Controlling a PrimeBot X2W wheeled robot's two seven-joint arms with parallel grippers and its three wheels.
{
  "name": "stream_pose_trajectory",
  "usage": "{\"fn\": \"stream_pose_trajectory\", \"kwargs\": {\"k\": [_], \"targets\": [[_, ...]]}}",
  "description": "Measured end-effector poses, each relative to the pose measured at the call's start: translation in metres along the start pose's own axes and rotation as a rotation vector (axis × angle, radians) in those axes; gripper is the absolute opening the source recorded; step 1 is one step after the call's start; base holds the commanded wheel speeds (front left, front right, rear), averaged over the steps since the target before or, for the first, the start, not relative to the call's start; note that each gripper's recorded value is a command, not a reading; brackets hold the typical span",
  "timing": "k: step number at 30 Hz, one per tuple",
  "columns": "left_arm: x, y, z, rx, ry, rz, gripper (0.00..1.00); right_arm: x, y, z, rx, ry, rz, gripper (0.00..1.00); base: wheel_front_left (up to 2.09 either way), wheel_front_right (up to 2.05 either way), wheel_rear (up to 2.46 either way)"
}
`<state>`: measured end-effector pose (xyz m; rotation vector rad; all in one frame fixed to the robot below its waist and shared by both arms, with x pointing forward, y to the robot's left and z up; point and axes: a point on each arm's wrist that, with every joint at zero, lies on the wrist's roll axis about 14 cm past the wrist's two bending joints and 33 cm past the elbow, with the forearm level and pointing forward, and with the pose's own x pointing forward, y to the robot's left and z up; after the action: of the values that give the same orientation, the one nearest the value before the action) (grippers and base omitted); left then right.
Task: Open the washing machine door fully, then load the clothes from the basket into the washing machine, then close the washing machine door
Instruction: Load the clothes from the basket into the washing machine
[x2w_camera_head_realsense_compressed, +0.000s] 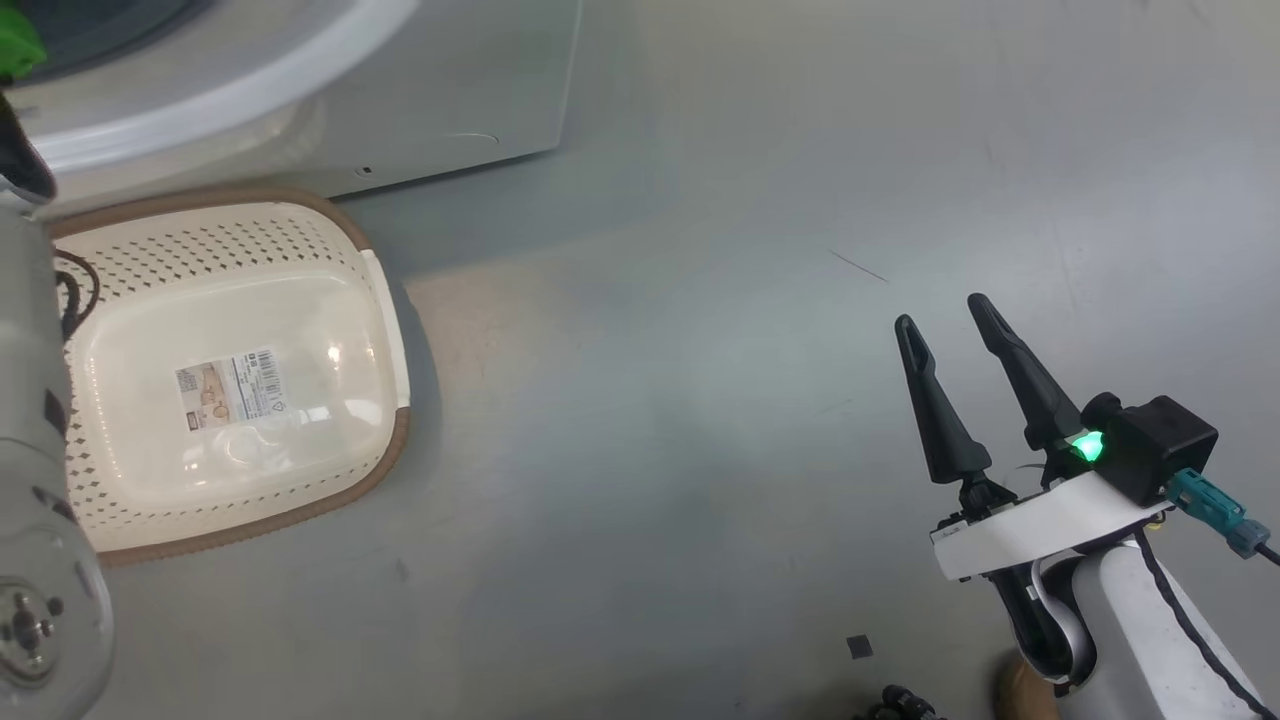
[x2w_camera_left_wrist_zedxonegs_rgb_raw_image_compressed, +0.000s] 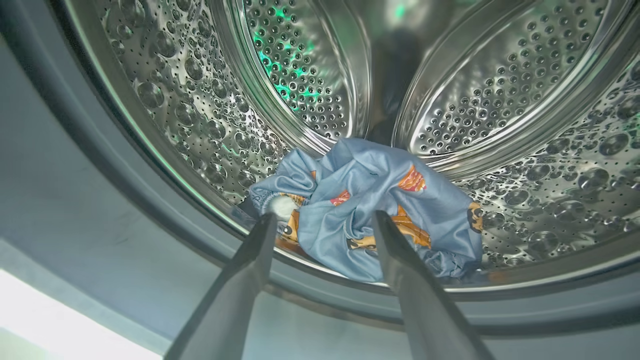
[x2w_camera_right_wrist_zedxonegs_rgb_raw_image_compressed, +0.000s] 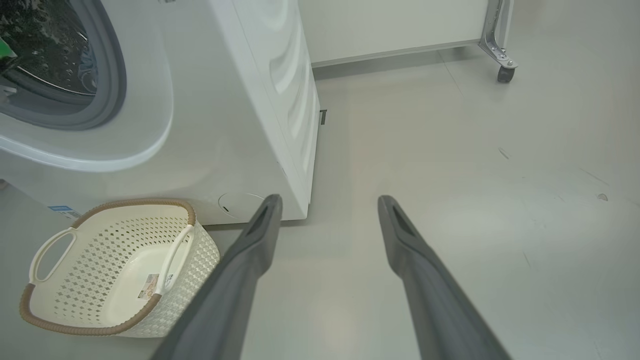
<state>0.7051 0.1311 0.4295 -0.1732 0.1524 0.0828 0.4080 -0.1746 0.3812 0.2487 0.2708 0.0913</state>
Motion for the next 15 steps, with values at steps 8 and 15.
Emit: {"fn": "stream_pose_trajectory", "kwargs": {"k": [8, 15], "targets": [[-0.029, 0.007, 0.007, 0.012, 0.008, 0.007, 1.00, 0.003, 0.013, 0.015, -0.010, -0.042, 0.049, 1.00, 0.00, 0.00, 0.00], [-0.056, 0.012, 0.014, 0.004, 0.002, 0.016, 1.00, 0.004, 0.029, 0.031, -0.009, -0.090, 0.094, 1.00, 0.00, 0.00, 0.00]]}}
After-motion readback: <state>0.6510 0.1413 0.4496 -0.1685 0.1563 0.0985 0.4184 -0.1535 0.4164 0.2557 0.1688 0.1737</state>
